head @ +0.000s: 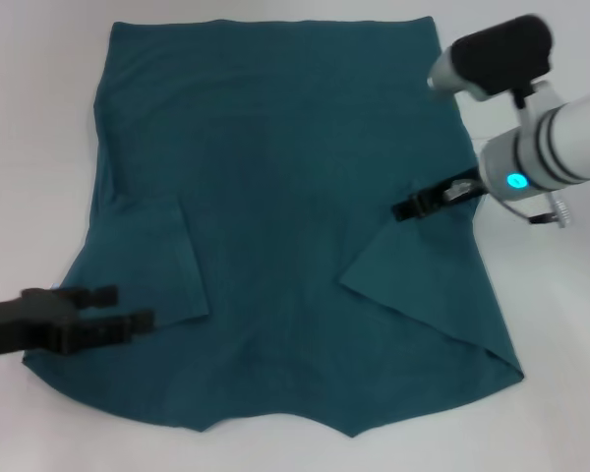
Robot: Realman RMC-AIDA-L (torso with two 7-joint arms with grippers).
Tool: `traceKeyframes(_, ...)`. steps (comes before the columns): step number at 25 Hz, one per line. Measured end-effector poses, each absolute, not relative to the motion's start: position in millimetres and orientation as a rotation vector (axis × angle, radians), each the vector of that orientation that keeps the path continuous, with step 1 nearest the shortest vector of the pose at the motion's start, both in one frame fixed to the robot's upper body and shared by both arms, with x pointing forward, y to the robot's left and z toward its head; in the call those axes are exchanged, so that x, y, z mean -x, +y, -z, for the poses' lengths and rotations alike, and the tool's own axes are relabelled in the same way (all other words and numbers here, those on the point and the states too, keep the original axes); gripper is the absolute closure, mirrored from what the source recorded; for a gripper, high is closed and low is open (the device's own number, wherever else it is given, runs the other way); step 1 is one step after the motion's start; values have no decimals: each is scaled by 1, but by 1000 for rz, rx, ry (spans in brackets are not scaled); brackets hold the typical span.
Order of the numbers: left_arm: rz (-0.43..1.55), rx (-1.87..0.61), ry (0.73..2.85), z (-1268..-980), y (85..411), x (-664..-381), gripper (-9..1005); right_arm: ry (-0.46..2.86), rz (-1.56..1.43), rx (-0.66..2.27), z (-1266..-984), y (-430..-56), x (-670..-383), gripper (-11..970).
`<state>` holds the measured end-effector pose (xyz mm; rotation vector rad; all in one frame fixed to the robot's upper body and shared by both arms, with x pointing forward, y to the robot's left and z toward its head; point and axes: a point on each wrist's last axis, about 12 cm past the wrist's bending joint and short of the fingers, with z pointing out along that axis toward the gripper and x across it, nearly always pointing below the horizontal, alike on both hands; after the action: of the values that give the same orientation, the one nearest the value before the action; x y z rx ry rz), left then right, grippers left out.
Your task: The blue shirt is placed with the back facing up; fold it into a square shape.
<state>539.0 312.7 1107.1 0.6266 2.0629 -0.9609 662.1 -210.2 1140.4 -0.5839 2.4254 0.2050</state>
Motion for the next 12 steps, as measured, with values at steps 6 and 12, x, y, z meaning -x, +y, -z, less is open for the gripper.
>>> traceKeyframes(6, 1001, -430, 2124, -1120, 343, -535, 129, 2391, -409, 728, -1155, -230, -634, 341)
traceKeyframes(12, 958, -297, 2267, -1127, 357, -534, 129, 2322, -604, 948, -1163, -245, -607, 330)
